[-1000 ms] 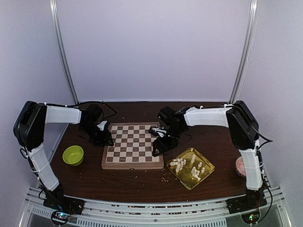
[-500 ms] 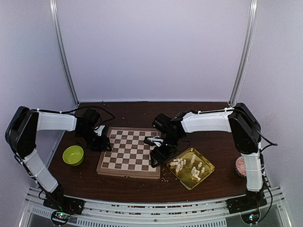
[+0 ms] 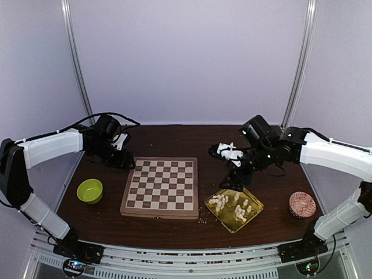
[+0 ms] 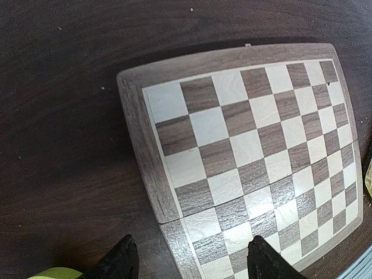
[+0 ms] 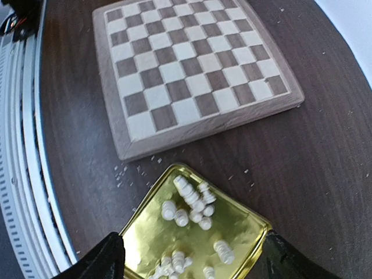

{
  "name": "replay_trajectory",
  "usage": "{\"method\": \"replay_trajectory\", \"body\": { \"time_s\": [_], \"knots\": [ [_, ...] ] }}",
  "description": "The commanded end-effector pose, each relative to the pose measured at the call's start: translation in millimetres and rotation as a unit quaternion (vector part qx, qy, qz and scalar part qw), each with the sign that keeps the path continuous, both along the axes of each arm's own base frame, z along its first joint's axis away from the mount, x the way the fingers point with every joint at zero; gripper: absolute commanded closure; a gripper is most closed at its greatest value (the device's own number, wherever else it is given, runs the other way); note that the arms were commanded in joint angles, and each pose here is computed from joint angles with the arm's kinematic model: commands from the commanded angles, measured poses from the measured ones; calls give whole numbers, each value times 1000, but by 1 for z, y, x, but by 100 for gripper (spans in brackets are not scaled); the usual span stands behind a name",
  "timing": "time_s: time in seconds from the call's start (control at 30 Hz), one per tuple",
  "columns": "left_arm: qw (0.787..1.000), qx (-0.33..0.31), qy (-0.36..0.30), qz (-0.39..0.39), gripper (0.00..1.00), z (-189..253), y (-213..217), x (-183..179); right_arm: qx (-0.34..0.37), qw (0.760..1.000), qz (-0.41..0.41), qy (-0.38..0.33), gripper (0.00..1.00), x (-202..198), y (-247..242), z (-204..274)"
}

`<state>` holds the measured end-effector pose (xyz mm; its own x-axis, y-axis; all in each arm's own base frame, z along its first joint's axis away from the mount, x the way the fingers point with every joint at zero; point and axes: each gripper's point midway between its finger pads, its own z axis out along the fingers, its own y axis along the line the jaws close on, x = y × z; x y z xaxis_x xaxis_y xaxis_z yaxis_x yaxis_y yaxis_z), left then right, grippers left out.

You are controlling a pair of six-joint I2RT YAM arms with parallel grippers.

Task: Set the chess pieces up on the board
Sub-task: Move the storage box to the center of the board.

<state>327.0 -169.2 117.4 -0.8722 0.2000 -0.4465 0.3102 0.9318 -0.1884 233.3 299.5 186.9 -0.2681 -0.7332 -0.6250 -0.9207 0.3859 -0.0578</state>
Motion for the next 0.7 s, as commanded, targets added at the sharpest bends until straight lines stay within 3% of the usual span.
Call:
{"method": "replay_trajectory", "body": {
  "time_s": [0.0, 0.13, 0.27, 0.67],
  "knots": [
    [998, 26, -53, 2, 35, 13, 10, 12, -100, 984, 142, -36, 24, -58, -34, -55],
    [998, 31, -60, 0, 33, 18, 11, 14, -165, 964, 196, -71, 36, -87, -53, -93],
    [998, 34, -61, 3, 32, 17, 14, 11, -180, 966, 181, -50, 49, -93, -51, -120],
    [997, 36, -63, 5, 31, 17, 16, 9, -191, 959, 209, -23, 52, -105, -41, -144]
  ]
}}
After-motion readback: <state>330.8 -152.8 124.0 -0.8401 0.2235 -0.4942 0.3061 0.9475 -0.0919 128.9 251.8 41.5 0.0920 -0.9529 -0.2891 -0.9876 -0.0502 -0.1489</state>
